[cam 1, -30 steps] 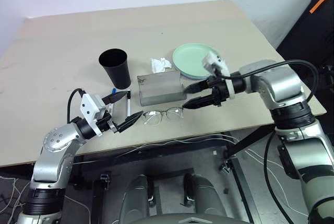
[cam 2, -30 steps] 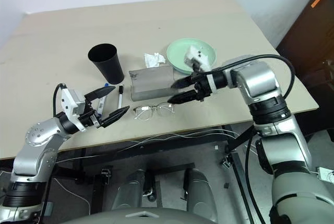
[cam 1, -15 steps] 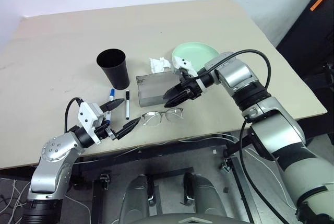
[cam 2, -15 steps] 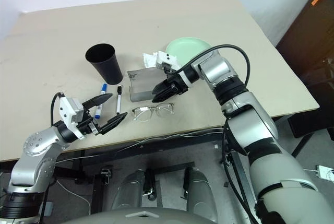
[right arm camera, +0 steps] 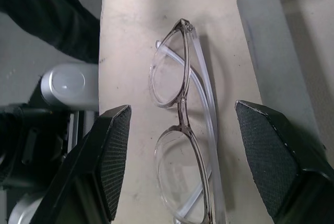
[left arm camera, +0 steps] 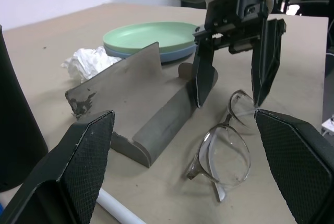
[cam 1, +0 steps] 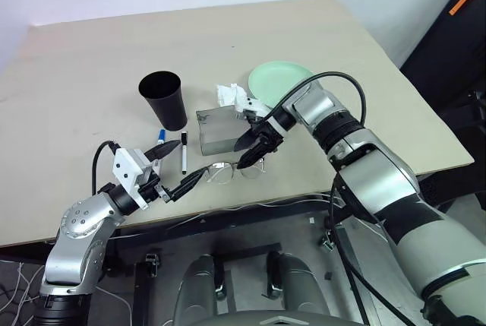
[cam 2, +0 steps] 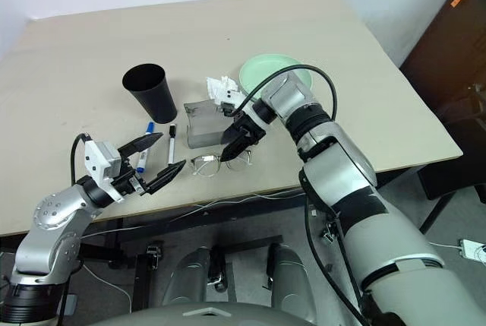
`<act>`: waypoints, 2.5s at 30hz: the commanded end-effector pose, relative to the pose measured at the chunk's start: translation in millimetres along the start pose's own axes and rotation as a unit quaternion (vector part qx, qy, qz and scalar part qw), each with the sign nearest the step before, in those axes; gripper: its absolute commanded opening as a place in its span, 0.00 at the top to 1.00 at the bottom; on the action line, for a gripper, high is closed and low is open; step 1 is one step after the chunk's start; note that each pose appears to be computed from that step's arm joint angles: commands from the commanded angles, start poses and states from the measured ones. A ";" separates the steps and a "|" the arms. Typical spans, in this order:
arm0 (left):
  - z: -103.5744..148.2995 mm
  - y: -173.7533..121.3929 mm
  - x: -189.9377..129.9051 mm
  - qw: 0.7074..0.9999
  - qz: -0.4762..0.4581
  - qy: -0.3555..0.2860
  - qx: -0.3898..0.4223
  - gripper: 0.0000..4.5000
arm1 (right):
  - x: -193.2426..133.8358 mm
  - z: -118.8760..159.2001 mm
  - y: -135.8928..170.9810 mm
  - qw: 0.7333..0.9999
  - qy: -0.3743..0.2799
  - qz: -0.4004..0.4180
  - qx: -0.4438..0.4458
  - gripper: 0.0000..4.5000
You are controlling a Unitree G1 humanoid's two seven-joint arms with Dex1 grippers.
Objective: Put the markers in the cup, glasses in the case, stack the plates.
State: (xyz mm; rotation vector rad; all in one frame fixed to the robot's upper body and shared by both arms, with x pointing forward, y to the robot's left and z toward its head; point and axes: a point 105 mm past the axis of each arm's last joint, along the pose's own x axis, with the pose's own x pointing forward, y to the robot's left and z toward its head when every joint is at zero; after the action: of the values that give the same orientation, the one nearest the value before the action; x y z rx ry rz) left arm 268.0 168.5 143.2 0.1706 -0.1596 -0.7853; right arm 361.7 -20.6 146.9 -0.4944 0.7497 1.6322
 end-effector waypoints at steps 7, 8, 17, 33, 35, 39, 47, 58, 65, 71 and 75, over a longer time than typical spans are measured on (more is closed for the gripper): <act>11.5 -2.5 2.6 1.000 -0.002 -0.016 0.016 0.00 | 7.9 11.3 1.9 0.999 0.040 0.008 -0.012 0.26; 11.8 -2.4 2.8 1.000 -0.001 -0.017 0.015 0.00 | 9.2 11.2 2.1 0.999 0.044 0.009 -0.014 0.26; 11.5 -5.9 4.1 1.000 0.003 -0.020 0.010 0.00 | 19.0 12.5 5.2 0.998 0.062 0.021 -0.024 0.52; 11.4 -6.3 8.1 1.000 -0.003 -0.021 0.002 0.00 | 4.6 19.4 8.0 0.998 0.047 0.015 -0.031 0.99; 10.7 -5.2 7.7 1.000 -0.002 -0.021 0.002 0.00 | -3.0 22.7 12.6 0.998 0.038 0.019 -0.039 0.99; 10.4 -5.3 6.7 1.000 -0.005 -0.021 0.003 0.00 | -25.7 33.1 34.6 0.997 0.006 0.043 -0.062 0.99; 10.6 -2.2 5.8 1.000 -0.007 -0.020 0.008 0.00 | -61.3 62.7 24.7 0.988 -0.076 -0.023 -0.132 0.99; 13.9 1.8 -0.3 1.000 -0.001 -0.016 0.020 0.00 | -47.2 60.1 -22.1 0.969 -0.088 -0.158 -0.168 0.99; 15.0 -0.6 -6.4 1.000 0.008 -0.011 0.022 0.00 | -32.8 45.1 -31.8 0.970 -0.047 -0.177 -0.159 0.99; 16.8 -1.0 -8.8 1.000 0.014 -0.009 0.024 0.00 | -17.8 20.5 -31.0 0.977 0.031 -0.147 -0.148 0.99; 17.0 -2.3 -8.2 1.000 0.015 -0.008 0.024 0.00 | -12.7 16.6 -24.6 0.984 0.045 -0.112 -0.132 0.99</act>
State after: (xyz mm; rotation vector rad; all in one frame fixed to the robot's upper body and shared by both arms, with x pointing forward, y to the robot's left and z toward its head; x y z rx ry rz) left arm 261.4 172.8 145.9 0.1829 -0.1484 -0.7524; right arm 393.6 -19.1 161.0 -0.8140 0.5067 1.4785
